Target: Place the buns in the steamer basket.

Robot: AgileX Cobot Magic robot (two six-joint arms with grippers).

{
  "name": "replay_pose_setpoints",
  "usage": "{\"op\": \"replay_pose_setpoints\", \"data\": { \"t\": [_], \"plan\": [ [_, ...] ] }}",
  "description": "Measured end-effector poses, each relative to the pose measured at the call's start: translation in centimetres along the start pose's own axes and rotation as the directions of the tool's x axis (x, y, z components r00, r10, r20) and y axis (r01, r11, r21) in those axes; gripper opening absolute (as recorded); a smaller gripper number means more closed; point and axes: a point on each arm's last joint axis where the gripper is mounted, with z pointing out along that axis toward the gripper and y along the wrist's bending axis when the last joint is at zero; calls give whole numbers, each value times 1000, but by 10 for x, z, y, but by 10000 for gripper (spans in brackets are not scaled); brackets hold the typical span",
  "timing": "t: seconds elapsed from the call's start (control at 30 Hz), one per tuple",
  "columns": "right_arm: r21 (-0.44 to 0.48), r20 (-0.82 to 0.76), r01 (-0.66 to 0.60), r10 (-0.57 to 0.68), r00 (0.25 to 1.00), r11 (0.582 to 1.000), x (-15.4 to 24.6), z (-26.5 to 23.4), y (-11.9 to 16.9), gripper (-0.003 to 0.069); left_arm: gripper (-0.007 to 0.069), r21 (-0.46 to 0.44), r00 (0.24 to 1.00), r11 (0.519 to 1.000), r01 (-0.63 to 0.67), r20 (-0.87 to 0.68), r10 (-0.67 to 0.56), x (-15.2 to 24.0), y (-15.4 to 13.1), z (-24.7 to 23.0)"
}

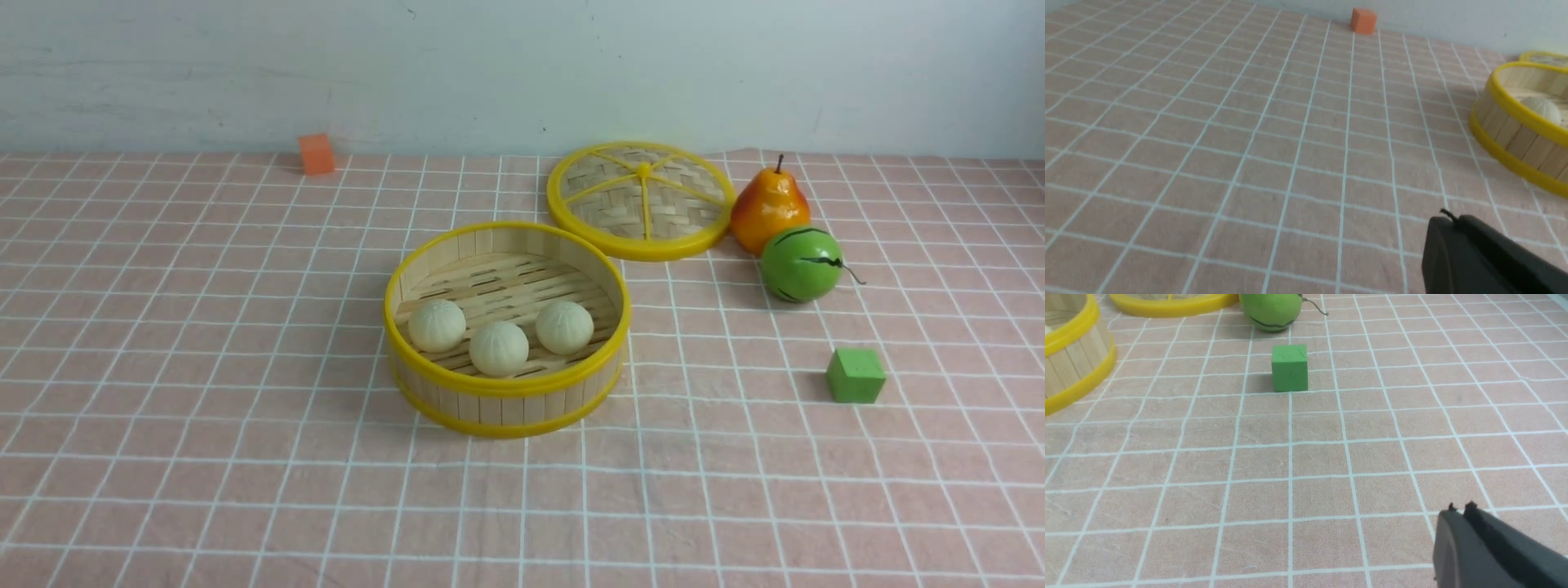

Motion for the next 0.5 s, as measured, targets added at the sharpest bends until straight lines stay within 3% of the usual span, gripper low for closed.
{"op": "replay_pose_setpoints", "data": {
  "t": [0.13,0.5],
  "plan": [
    [0,0,-2,2,1000,1000,0,0,0,26,-14,-16,997,1000,-2,-83,1,8,2,0],
    [0,0,-1,1,1000,1000,0,0,0,41,-14,-16,996,1000,0,-90,-2,8,2,0]
  ]
}}
